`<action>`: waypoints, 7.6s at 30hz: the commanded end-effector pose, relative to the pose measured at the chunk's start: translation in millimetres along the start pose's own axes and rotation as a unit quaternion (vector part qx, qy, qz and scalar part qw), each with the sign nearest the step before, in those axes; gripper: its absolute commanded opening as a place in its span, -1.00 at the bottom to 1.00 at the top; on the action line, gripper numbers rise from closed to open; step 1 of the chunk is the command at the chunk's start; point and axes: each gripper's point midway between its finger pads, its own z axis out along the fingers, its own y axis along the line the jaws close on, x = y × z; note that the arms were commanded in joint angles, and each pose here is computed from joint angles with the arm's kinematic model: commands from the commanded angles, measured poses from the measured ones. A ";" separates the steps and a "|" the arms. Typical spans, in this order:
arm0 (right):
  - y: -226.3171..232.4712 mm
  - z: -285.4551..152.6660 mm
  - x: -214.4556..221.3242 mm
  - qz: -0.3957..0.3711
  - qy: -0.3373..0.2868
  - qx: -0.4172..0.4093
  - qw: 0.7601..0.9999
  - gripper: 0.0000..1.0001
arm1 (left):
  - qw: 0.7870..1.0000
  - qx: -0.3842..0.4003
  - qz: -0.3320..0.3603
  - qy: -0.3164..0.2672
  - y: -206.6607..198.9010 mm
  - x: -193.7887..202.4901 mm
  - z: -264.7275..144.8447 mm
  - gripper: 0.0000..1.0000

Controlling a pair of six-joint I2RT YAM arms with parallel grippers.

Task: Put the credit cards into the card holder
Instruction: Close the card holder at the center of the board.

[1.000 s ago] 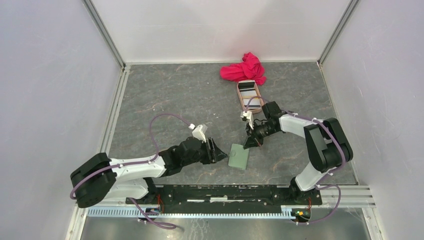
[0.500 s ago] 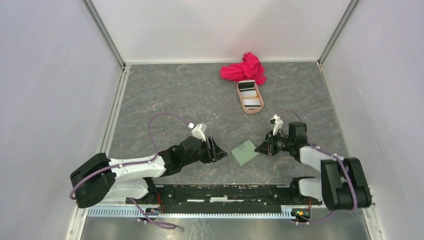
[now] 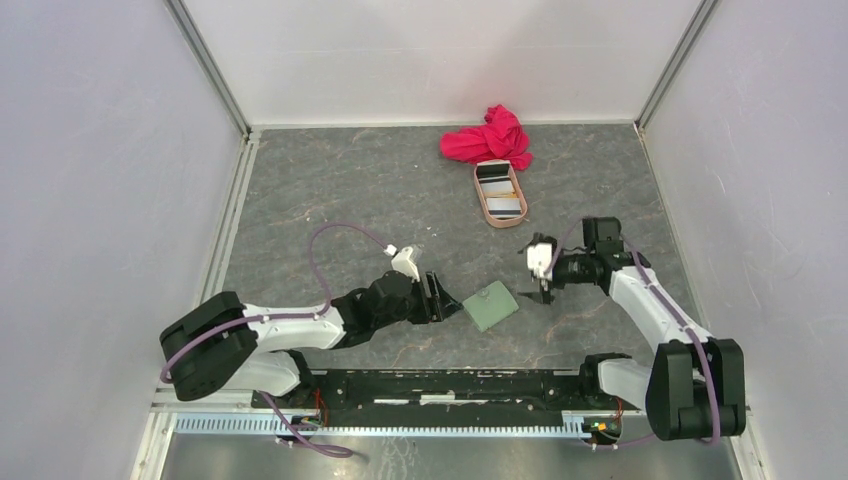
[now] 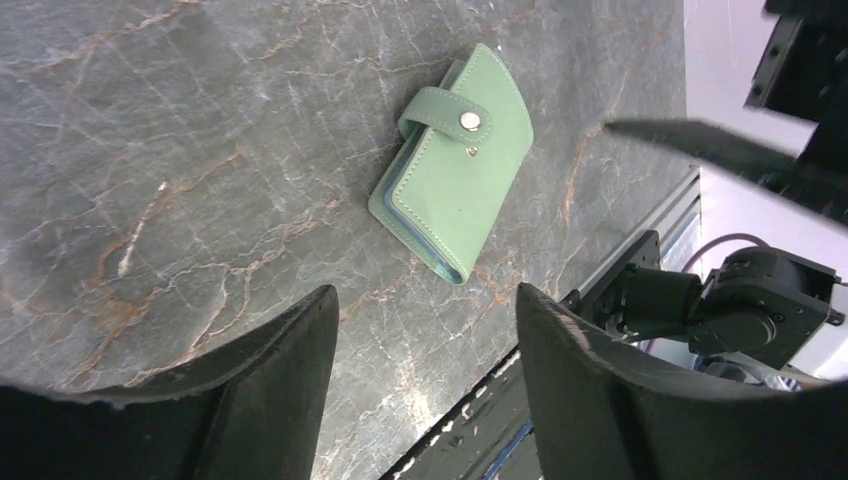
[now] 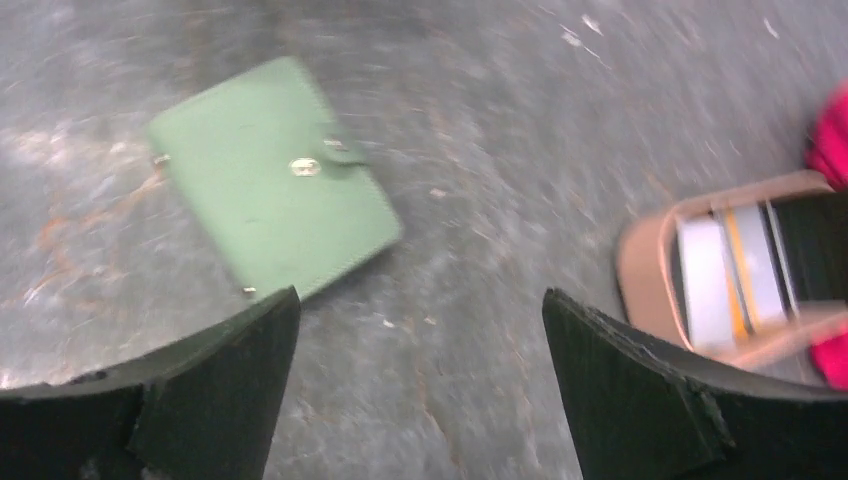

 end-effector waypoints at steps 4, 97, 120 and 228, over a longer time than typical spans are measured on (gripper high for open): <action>57.8 17.9 -25.8 -0.257 -0.125 -0.160 0.945 0.60 | 0.998 0.001 -0.023 -0.059 -0.7 -21.4 -6.9 0.98; 44.9 72.5 -18.8 -0.272 -0.016 -0.143 0.951 -1.00 | 0.998 0.034 -0.037 0.042 -22.6 19.2 64.7 -0.59; 71.6 63.1 8.9 -0.291 0.016 -0.193 0.937 -1.00 | 0.998 -0.011 -0.047 0.049 0.4 26.6 67.2 -0.68; 111.3 25.5 -30.0 -0.183 0.052 -0.215 0.958 0.32 | 0.986 0.067 0.078 -0.128 -48.9 -69.5 -34.6 -0.07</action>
